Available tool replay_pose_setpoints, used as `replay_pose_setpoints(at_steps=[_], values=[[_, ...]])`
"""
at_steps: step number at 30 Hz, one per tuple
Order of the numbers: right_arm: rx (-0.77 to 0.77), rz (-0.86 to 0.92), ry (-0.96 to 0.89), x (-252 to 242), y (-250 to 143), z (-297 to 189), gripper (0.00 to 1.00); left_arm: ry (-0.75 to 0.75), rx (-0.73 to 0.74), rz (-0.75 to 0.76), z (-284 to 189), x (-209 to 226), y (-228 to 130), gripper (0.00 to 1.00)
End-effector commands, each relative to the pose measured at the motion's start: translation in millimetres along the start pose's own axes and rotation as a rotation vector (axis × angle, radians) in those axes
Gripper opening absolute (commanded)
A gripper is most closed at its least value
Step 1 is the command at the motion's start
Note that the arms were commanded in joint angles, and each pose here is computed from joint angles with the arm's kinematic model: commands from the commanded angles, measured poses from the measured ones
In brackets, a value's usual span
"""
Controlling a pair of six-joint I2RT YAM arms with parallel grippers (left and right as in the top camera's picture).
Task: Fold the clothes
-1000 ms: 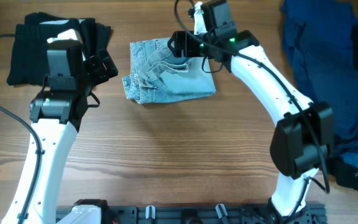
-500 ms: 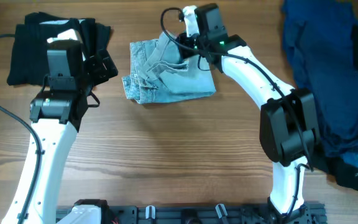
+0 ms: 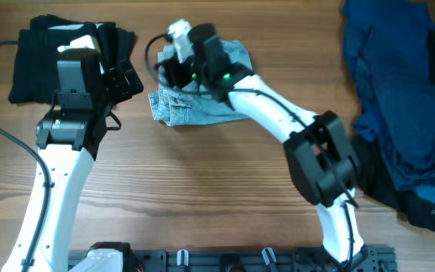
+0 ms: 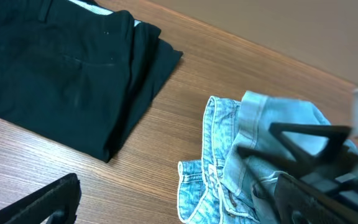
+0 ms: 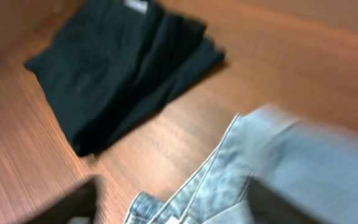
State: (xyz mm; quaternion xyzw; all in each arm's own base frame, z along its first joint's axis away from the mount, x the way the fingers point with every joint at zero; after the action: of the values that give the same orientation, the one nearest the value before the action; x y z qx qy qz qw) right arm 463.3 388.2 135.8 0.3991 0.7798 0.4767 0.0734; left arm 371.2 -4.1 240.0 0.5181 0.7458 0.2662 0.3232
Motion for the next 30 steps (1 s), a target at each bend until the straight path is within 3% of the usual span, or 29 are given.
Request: replay_pose_setpoints(at_steps=[1,7,12,19,23,28,30], values=[[-0.028,0.085,-0.1,-33,14,-14,1.0,0.002,0.006,0.017,2,2,-1,1.0],[-0.005,0.272,-0.188,-70,44,-95,1.0,0.0,0.002,0.017,2,1,0,1.0],[0.113,0.469,-0.293,-102,20,-145,1.0,0.0,0.001,0.017,2,1,0,1.0],[0.356,0.607,-0.259,-97,-52,-131,1.0,-0.001,-0.001,0.016,2,1,1,1.0],[0.418,0.631,-0.257,-87,-75,-114,1.0,-0.001,-0.001,0.016,2,1,1,1.0],[0.434,0.622,-0.266,-80,-86,-96,0.8,0.0,0.002,0.017,2,1,0,1.0],[0.415,0.611,-0.256,-79,-84,-87,0.67,0.0,0.003,0.017,2,1,0,1.0]])
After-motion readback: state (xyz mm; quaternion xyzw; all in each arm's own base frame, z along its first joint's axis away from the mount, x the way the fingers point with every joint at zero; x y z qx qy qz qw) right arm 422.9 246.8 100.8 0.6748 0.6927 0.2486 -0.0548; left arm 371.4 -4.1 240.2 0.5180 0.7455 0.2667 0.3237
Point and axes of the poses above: each gripper's point midway between its finger pads, its own z axis out along the fingers, its own x axis along the line the jaws close on, y = z × x, the point moved 2 cm from there along -z, back along the fingers, and after that the axes turned 1 degree about z, right-handed, at the moved point
